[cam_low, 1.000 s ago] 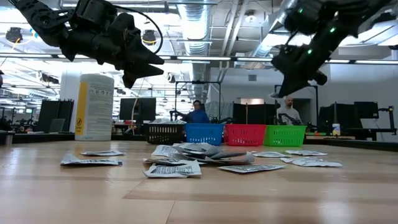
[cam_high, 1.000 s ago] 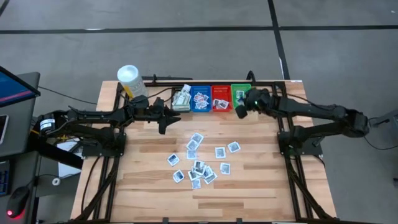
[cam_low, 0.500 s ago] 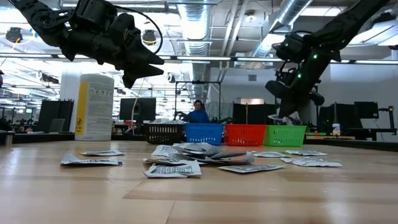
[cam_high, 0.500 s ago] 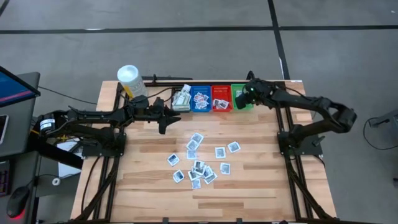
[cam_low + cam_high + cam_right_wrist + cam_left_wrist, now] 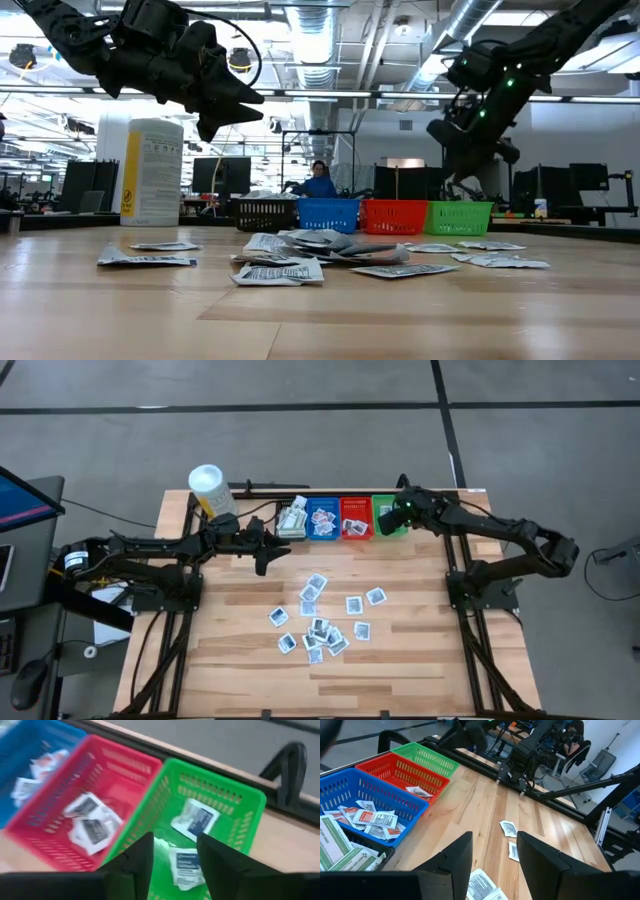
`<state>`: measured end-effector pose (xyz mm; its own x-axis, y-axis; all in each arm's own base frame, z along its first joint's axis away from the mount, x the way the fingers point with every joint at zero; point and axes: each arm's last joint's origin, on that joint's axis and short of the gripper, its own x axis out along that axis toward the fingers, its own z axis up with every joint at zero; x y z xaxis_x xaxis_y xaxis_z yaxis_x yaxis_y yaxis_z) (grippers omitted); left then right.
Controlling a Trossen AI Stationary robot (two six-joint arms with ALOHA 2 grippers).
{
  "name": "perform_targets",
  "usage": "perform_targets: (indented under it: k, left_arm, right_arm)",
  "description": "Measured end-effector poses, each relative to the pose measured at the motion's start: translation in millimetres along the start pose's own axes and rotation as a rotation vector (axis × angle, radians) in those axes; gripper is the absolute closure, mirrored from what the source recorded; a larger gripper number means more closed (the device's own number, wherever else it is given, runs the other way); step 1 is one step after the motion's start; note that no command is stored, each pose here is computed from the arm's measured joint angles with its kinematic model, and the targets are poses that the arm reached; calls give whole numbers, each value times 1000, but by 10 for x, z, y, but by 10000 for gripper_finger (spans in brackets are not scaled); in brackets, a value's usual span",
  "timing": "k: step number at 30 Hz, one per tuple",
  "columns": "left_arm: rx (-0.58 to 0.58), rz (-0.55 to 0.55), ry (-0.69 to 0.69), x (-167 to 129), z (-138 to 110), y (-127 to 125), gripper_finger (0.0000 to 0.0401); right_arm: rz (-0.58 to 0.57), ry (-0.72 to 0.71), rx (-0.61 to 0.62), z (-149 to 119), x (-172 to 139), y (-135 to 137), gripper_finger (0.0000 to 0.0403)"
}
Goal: Pick & Place First Aid Supplies
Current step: Put the gray towelette pack in the red bin
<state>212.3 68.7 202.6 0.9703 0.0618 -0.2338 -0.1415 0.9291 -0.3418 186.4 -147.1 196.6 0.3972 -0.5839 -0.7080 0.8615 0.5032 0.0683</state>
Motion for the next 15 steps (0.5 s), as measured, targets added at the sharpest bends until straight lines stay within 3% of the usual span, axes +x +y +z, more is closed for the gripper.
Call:
perform_targets:
  k: [10, 15]
  left_arm:
    - [-6, -34, 10, 0, -3, -10, 247]
    - [-38, -86, 28, -1, -8, -25, 247]
  right_arm:
    - [224, -152, -279, -59, -540, 388, 263]
    - [423, -122, -389, -236, -750, 635, 272]
